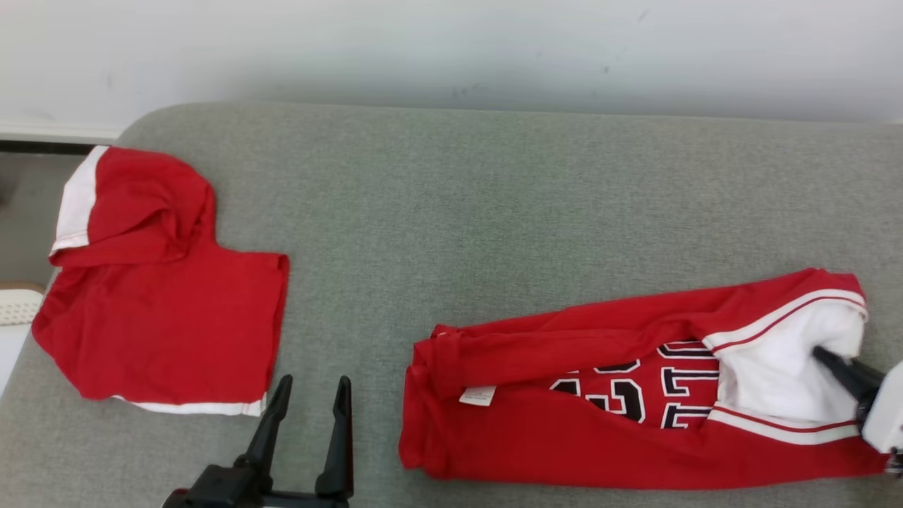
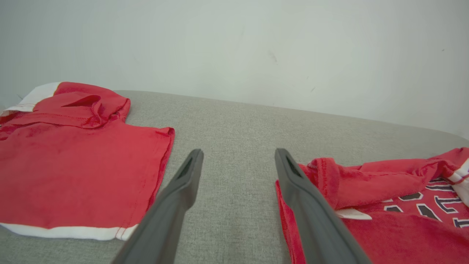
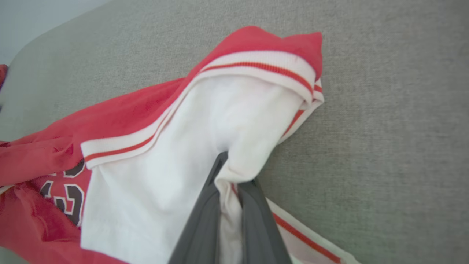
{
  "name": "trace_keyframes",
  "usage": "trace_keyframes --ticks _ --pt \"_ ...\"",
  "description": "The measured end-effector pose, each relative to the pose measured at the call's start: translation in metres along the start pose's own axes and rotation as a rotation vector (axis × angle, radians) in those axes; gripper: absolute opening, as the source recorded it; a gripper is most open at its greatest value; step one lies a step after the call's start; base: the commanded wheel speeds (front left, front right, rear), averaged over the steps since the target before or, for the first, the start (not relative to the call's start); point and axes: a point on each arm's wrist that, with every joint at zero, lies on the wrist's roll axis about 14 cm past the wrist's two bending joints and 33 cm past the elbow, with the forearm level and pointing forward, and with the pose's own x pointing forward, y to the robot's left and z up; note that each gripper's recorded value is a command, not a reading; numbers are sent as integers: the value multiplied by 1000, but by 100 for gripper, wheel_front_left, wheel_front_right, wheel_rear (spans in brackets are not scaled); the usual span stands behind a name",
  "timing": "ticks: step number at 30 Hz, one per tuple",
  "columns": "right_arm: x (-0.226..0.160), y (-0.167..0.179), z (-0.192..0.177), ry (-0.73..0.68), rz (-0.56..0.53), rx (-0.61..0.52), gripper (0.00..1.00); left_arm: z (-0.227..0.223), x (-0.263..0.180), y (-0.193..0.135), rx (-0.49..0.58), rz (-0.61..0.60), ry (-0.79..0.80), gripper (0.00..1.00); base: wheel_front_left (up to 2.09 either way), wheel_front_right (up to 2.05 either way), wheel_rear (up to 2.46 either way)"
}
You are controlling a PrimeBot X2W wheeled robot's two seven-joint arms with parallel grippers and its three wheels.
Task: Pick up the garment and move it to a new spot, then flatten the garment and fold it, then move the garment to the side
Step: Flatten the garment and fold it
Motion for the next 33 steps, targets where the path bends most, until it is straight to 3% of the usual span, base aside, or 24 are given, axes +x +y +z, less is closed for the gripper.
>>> trace_keyframes --ticks 11,15,19,24,28,33 --pt "-95 -106 59 -215 -295 5 0 -11 0 -12 -1 -61 31 100 0 0 0" --pt "-121 -117 76 -260 -335 -25 0 -11 -2 -14 3 -68 33 100 0 0 0" --pt "-129 -96 90 -289 -276 -65 0 -11 -5 -19 -4 -79 34 100 0 0 0" --pt "-118 -44 85 -260 -129 -131 0 -9 -7 -24 -18 -84 28 100 0 0 0" --pt "-96 -3 58 -179 -15 -174 0 -9 -7 -25 -27 -81 28 100 0 0 0" --pt "-64 42 13 -92 111 -149 0 -8 -9 -22 -33 -64 28 100 0 0 0"
